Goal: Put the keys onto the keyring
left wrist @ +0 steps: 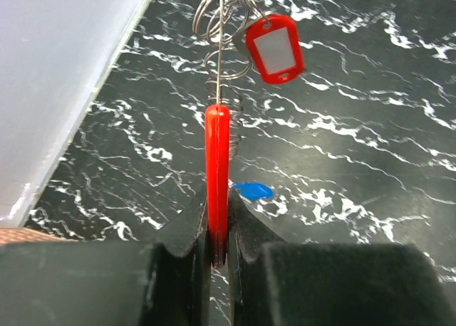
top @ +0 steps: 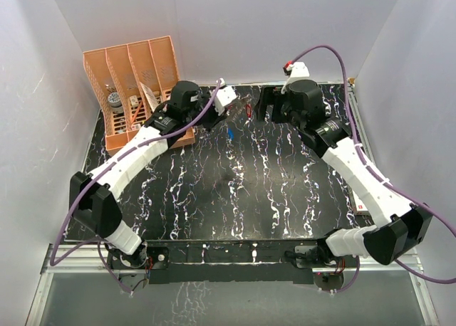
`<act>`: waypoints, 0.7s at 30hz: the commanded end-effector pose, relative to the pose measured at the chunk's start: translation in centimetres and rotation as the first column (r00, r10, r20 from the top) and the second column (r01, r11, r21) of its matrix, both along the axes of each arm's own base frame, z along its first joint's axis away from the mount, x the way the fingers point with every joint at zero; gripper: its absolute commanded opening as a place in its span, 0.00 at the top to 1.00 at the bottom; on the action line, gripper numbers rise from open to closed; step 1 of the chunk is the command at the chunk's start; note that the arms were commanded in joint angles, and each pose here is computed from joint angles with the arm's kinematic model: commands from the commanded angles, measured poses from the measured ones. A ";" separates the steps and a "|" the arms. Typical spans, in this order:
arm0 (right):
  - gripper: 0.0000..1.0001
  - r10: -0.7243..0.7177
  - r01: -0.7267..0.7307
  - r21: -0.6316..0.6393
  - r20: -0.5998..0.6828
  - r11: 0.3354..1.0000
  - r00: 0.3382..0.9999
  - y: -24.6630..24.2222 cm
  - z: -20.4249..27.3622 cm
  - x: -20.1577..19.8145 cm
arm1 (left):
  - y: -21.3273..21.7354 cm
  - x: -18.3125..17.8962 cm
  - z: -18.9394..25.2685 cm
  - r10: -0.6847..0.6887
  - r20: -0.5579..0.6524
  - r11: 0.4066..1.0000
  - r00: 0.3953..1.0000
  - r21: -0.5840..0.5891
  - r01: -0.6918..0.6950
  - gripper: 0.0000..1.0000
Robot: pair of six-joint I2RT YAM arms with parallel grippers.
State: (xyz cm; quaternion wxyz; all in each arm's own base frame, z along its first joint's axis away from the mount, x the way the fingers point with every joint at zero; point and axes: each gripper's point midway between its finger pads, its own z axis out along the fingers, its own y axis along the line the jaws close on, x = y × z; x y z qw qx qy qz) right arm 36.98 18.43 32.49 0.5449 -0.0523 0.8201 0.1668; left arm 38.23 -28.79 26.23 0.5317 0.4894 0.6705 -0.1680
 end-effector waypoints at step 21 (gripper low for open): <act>0.06 -0.218 0.196 0.156 0.138 0.968 0.966 -6.9 4.0 1.3 | -1.8 -9.3 -9.6 0.049 -0.740 0.882 0.671 0.347 0.319 1.00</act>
